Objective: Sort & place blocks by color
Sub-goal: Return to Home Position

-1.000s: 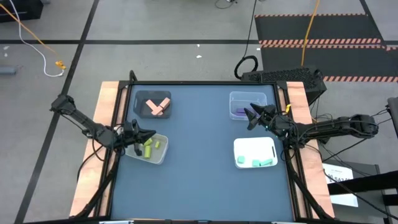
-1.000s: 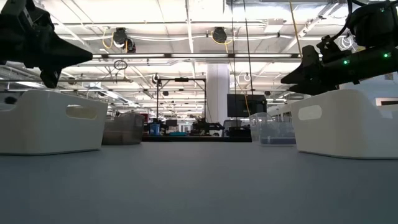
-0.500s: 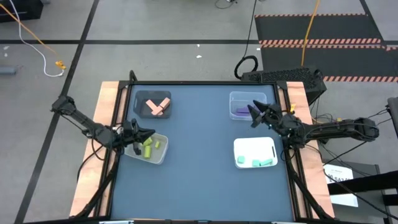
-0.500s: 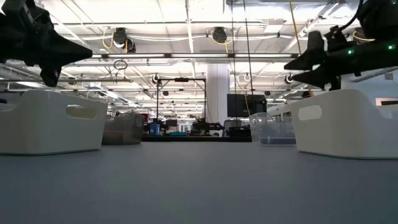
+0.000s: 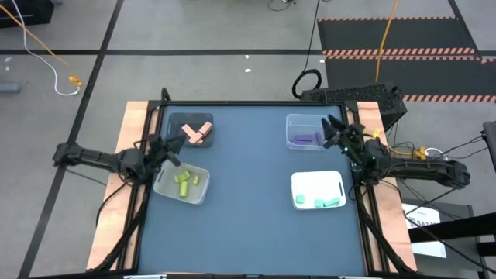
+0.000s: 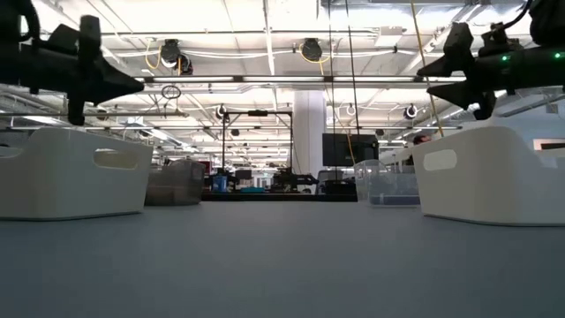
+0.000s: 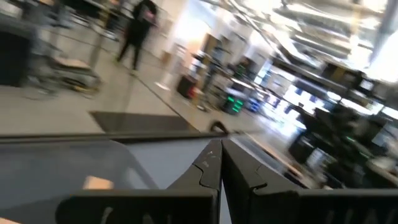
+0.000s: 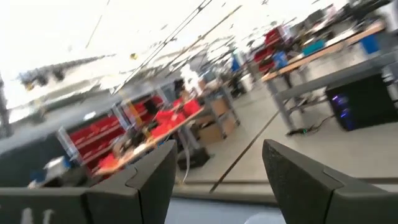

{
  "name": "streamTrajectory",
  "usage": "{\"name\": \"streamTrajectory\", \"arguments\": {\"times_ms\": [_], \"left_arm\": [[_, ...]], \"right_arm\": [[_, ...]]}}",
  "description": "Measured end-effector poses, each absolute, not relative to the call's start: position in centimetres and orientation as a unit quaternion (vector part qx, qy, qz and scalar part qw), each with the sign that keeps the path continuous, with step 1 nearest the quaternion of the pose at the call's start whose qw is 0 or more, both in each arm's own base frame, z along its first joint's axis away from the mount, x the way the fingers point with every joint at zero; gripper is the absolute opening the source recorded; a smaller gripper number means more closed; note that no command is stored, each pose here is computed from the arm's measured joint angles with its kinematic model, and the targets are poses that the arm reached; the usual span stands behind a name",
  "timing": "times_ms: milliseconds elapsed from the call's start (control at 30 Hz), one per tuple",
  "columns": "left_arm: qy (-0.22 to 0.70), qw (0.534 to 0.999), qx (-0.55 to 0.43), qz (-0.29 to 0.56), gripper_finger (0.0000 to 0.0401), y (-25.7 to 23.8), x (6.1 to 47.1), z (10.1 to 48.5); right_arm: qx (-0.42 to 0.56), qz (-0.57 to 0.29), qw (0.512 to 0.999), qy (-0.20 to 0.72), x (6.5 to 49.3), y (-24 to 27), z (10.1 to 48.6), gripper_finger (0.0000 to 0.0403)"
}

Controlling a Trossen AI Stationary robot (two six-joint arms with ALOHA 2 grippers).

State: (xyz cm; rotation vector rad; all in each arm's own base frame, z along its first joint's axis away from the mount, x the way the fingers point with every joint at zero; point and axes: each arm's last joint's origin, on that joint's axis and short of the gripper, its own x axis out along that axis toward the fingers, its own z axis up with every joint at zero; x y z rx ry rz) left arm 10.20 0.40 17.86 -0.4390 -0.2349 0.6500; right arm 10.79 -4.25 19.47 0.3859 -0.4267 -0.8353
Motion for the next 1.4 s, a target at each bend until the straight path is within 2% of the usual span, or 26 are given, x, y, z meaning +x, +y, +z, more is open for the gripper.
{"name": "streamTrajectory", "arguments": {"times_ms": [600,1033,1400], "left_arm": [[-0.175,0.803,-0.179,0.541,0.001,5.4,8.5,18.0],[-0.202,0.717,-0.152,0.65,0.001,7.6,6.6,18.1],[-0.203,0.709,-0.149,0.659,0.001,7.7,6.4,18.1]], "right_arm": [[0.128,-0.589,0.745,-0.286,6.9,-8.3,20.3,0.0228],[0.071,-0.694,0.633,-0.337,3.4,-9.4,20.9,0.0228],[0.064,-0.7,0.622,-0.346,3.0,-9.4,21.0,0.0228]]}}
